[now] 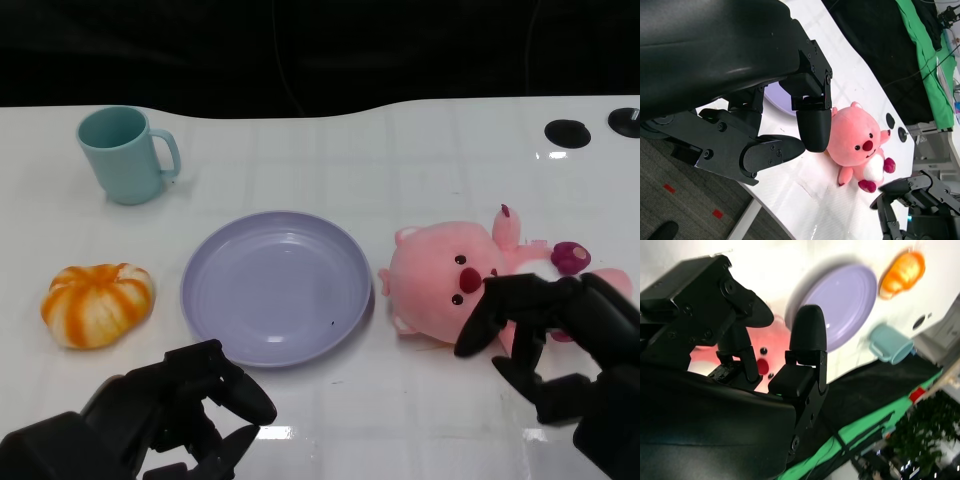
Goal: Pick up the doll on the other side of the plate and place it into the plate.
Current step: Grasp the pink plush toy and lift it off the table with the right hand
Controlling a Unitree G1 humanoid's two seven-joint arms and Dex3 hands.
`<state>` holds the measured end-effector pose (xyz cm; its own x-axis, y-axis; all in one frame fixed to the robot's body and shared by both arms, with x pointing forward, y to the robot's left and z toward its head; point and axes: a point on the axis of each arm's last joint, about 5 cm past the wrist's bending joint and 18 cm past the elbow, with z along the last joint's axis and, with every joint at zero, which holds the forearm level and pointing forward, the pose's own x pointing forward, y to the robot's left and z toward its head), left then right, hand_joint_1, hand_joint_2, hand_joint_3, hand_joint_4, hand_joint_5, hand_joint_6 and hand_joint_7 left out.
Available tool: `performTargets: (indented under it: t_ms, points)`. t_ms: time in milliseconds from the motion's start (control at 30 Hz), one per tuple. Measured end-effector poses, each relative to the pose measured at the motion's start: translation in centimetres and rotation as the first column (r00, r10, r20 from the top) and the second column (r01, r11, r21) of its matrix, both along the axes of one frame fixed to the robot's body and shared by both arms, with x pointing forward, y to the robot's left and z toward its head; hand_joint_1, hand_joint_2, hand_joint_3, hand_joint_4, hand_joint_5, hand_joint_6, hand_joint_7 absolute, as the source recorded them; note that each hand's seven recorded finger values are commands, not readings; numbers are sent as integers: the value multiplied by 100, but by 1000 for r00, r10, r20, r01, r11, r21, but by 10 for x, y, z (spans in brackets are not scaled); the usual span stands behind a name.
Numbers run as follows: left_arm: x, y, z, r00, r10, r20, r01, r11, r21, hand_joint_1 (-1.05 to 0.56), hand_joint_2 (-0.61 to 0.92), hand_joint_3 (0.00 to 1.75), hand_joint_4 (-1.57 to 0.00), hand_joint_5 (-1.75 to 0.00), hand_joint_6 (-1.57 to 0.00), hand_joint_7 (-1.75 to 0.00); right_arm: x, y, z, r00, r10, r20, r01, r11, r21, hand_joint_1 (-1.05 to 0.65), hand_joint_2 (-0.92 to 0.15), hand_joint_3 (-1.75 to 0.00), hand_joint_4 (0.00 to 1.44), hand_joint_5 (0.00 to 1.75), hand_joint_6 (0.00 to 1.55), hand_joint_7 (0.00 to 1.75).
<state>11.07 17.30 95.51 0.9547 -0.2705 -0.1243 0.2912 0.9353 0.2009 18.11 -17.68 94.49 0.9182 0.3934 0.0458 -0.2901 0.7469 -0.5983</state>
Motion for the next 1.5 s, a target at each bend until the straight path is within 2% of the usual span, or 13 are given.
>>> performTargets:
  t_ms: [33,167,300,500,700,800,900,1267,1500]
  points:
    - [0,0,0,1000,0,0,0,1000,1,-25,84,61,-57,-166,-60,-132,0,-1,0,1000,-18,0,18,1000,-6,-17,-68,-51,57,106,66,51]
    - [0,0,0,1000,0,0,0,1000,2,-24,85,61,-56,-166,-60,-132,1,-2,1,996,-87,-10,86,994,-72,-38,-89,-12,36,80,53,22]
    - [0,0,0,1000,0,-1,0,1000,3,-25,84,61,-56,-166,-60,-132,3,-5,9,989,-148,4,147,972,-183,-51,-92,-4,23,68,43,12]
    - [0,0,0,1000,-2,0,2,1000,3,-25,84,61,-56,-166,-59,-131,5,-6,18,985,-170,19,166,923,-348,-62,-90,0,2,56,28,2]
    - [2,-1,-1,1000,-9,-4,9,1000,-3,-25,84,61,-56,-167,-60,-133,10,-4,29,982,-186,41,180,836,-518,-68,-89,0,0,42,20,0]
    - [3,-2,-2,1000,-9,-7,8,1000,-6,-24,84,61,-56,-167,-60,-132,13,-3,35,983,-179,38,167,791,-589,-68,-88,0,0,39,20,1]
    - [3,-2,-2,1000,-7,-7,7,1000,-10,-24,84,61,-55,-166,-59,-131,19,0,36,985,-170,37,155,760,-631,-68,-86,0,0,40,23,2]
    - [2,-1,-3,1000,-4,-10,4,1000,-12,-25,82,64,-55,-166,-60,-131,44,7,28,983,-182,3,129,685,-717,-68,-87,0,0,46,27,2]
    - [2,-1,-3,1000,-3,-11,3,1000,-12,-28,80,65,-56,-166,-61,-132,59,11,15,981,-191,-30,104,653,-750,-67,-90,-1,0,49,26,1]
